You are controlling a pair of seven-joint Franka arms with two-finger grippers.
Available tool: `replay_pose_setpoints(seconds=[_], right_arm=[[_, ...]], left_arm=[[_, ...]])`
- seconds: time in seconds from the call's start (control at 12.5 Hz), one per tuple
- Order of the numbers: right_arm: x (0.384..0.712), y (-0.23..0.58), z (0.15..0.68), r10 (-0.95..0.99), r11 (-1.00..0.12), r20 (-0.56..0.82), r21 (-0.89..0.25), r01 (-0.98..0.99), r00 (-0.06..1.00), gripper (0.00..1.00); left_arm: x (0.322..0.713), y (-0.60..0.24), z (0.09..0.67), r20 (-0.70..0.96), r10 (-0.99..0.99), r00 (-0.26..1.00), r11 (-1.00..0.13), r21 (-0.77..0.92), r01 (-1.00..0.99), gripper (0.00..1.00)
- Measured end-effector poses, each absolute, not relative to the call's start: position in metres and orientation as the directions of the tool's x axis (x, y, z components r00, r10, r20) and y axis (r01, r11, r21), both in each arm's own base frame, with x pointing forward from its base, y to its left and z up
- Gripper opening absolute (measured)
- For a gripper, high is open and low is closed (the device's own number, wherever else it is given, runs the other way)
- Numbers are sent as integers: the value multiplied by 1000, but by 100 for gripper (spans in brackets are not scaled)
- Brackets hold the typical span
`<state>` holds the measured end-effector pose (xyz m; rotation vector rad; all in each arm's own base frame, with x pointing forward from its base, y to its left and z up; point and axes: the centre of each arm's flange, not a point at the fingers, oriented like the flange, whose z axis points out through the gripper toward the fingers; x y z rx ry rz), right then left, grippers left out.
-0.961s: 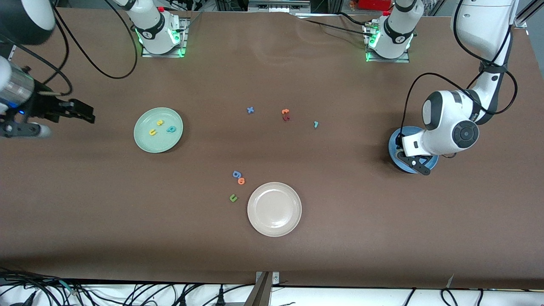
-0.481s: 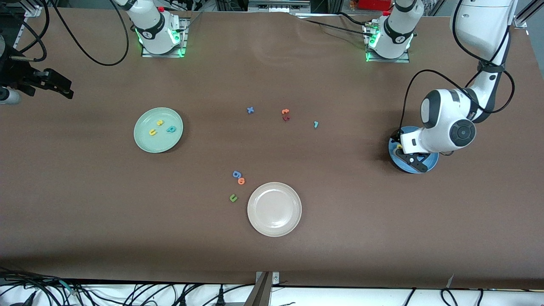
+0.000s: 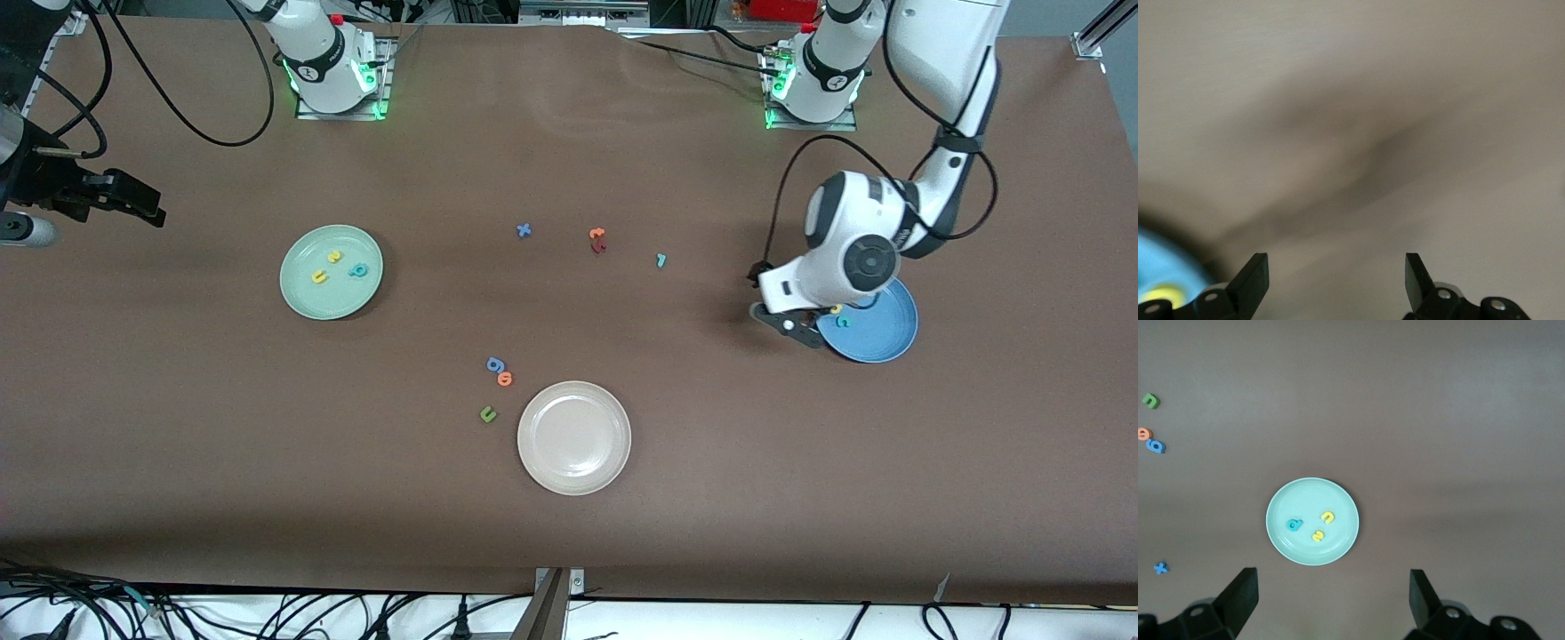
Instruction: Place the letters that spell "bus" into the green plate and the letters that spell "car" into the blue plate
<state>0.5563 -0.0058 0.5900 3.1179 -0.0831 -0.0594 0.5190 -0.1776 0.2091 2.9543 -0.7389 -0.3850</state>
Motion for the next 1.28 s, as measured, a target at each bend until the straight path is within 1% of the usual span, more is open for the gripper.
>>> replay_pose_setpoints(seconds=[0.24, 0.48, 0.8, 0.96, 1.12, 1.28], right_arm=[[558, -7, 593, -58, -998, -20, 22, -58, 998, 100], [559, -10, 594, -64, -998, -12, 21, -64, 998, 100], [559, -11, 593, -65, -998, -14, 21, -64, 998, 100], [559, -11, 593, -65, -998, -15, 21, -65, 998, 100], [559, -11, 593, -65, -998, -15, 21, -65, 998, 100], [559, -11, 593, -65, -998, -15, 21, -65, 998, 100]], left_arm=[[499, -237, 211, -205, -486, 850, -874, 130, -469, 89], [482, -279, 210, -151, -521, 840, -853, 137, -504, 88], [449, -323, 193, -95, -548, 831, -834, 132, -535, 88], [437, -327, 185, -100, -532, 841, -845, 126, -520, 78], [435, -325, 182, -109, -519, 848, -854, 123, -506, 78], [430, -326, 178, -107, -508, 855, -860, 121, -496, 72]])
